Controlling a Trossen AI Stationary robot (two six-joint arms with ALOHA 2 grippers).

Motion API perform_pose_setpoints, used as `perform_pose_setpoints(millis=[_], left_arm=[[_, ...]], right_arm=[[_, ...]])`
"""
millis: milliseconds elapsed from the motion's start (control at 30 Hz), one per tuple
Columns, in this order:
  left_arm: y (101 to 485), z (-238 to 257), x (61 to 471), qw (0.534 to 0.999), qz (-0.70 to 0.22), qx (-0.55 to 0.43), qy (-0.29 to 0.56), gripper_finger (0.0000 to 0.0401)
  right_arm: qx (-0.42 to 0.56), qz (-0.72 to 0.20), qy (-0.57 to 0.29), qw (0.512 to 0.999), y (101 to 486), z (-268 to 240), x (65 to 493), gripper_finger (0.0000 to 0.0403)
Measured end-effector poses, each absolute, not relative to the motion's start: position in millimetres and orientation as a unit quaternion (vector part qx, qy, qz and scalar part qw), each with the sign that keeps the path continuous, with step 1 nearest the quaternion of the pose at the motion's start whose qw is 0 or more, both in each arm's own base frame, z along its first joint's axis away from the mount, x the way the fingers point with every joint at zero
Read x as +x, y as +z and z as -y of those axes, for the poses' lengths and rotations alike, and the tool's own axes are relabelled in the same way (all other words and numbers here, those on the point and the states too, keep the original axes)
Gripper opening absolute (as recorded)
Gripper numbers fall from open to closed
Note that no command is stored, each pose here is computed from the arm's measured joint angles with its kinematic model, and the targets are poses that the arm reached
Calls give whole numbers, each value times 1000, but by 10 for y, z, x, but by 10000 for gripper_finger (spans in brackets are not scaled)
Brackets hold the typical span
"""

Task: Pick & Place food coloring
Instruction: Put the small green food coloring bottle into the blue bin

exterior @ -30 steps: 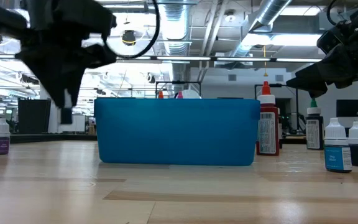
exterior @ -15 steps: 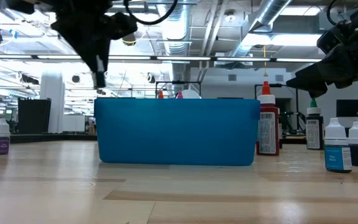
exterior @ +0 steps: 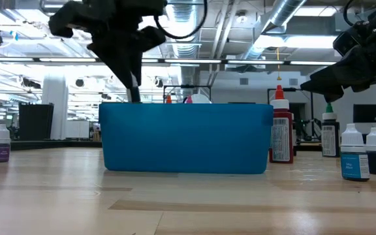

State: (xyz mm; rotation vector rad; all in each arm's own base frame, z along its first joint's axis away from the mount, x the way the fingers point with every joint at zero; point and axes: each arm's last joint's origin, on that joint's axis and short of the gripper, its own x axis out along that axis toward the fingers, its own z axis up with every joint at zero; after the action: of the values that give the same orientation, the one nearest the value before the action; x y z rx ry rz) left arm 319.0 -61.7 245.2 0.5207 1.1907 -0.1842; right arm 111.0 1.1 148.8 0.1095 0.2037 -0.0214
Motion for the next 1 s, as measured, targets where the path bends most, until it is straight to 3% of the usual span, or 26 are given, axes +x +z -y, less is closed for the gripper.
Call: perform_pose_setpoints(millis=[433,1000], left_arm=[[2382,631,3476,789,-548,253,-116,63],[2373,592,3802,750,-597,255,-129,63]], right_arm=[[54,-108,-11,993,1477,-11,1113,184],[54,-117,-11,992,1460,-11,1121,184]])
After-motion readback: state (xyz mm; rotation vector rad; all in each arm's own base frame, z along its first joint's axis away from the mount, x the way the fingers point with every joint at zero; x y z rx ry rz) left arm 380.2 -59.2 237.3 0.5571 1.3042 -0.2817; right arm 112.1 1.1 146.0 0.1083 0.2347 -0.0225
